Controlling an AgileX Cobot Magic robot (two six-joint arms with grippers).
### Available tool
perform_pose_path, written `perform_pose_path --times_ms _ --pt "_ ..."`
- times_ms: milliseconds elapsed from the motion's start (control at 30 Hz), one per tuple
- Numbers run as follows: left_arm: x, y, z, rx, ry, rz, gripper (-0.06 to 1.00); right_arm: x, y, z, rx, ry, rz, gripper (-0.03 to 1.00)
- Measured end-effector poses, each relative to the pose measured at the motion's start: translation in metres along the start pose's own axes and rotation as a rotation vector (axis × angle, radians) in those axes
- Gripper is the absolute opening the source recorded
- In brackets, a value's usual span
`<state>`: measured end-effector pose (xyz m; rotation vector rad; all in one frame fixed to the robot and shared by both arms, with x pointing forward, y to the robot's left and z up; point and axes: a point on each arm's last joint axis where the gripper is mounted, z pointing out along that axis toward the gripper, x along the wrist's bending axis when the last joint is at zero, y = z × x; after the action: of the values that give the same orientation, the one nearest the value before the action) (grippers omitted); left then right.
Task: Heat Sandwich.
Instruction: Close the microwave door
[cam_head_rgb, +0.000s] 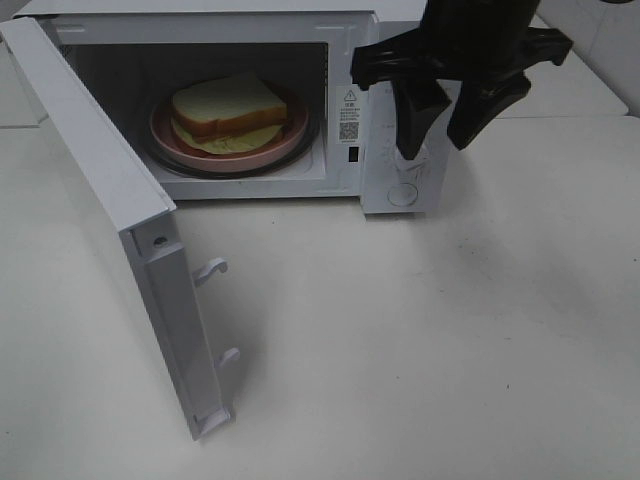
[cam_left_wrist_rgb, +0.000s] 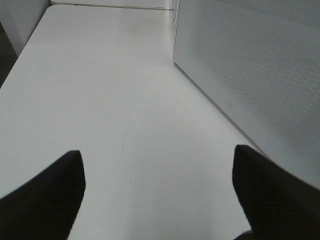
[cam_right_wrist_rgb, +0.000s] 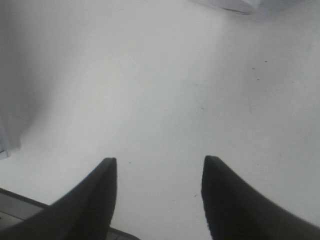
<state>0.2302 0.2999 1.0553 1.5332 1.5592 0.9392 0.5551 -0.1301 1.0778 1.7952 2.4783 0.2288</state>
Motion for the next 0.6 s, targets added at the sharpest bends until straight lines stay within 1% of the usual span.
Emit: perform_pose_path --times_ms 33,133,167,200,233,267,300,333,400,433,467,500,567,600 --pt "0.000 0.000 0.000 0.000 0.000 0.000 0.76 -0.017 0.002 0.000 -0.002 -0.008 0.034 0.53" --pt "0.000 0.000 0.000 0.000 0.000 0.000 0.76 -0.044 0.004 -0.001 -0.004 -0.020 0.090 0.53" --pt "0.000 0.000 0.000 0.000 0.000 0.000 0.76 -0.044 0.004 -0.001 -0.004 -0.020 0.090 0.53" --pt "0.000 0.000 0.000 0.000 0.000 0.000 0.76 -0.062 0.000 0.000 0.008 -0.029 0.122 0.53" --pt "0.000 0.000 0.000 0.000 0.000 0.000 0.76 -0.073 -0.003 0.002 0.018 -0.034 0.145 0.53" --pt "0.000 0.000 0.000 0.000 0.000 0.000 0.76 -0.081 -0.006 0.003 0.026 -0.038 0.159 0.53" --pt "0.000 0.000 0.000 0.000 0.000 0.000 0.76 -0.081 -0.006 0.003 0.026 -0.038 0.159 0.53" --pt "0.000 0.000 0.000 0.000 0.000 0.000 0.76 -0.102 -0.017 0.003 0.042 -0.047 0.213 0.53" --pt "0.000 0.000 0.000 0.000 0.000 0.000 0.76 -0.122 -0.031 0.003 0.059 -0.055 0.277 0.53" --pt "0.000 0.000 0.000 0.000 0.000 0.000 0.76 -0.129 -0.037 0.002 0.064 -0.058 0.301 0.53" --pt "0.000 0.000 0.000 0.000 0.000 0.000 0.76 -0.129 -0.037 0.002 0.064 -0.058 0.301 0.53" --pt "0.000 0.000 0.000 0.000 0.000 0.000 0.76 -0.140 -0.052 -0.002 0.071 -0.063 0.347 0.53" --pt "0.000 0.000 0.000 0.000 0.000 0.000 0.76 -0.146 -0.069 -0.010 0.060 -0.069 0.380 0.53" --pt "0.000 0.000 0.000 0.000 0.000 0.000 0.76 -0.146 -0.069 -0.010 0.060 -0.069 0.380 0.53"
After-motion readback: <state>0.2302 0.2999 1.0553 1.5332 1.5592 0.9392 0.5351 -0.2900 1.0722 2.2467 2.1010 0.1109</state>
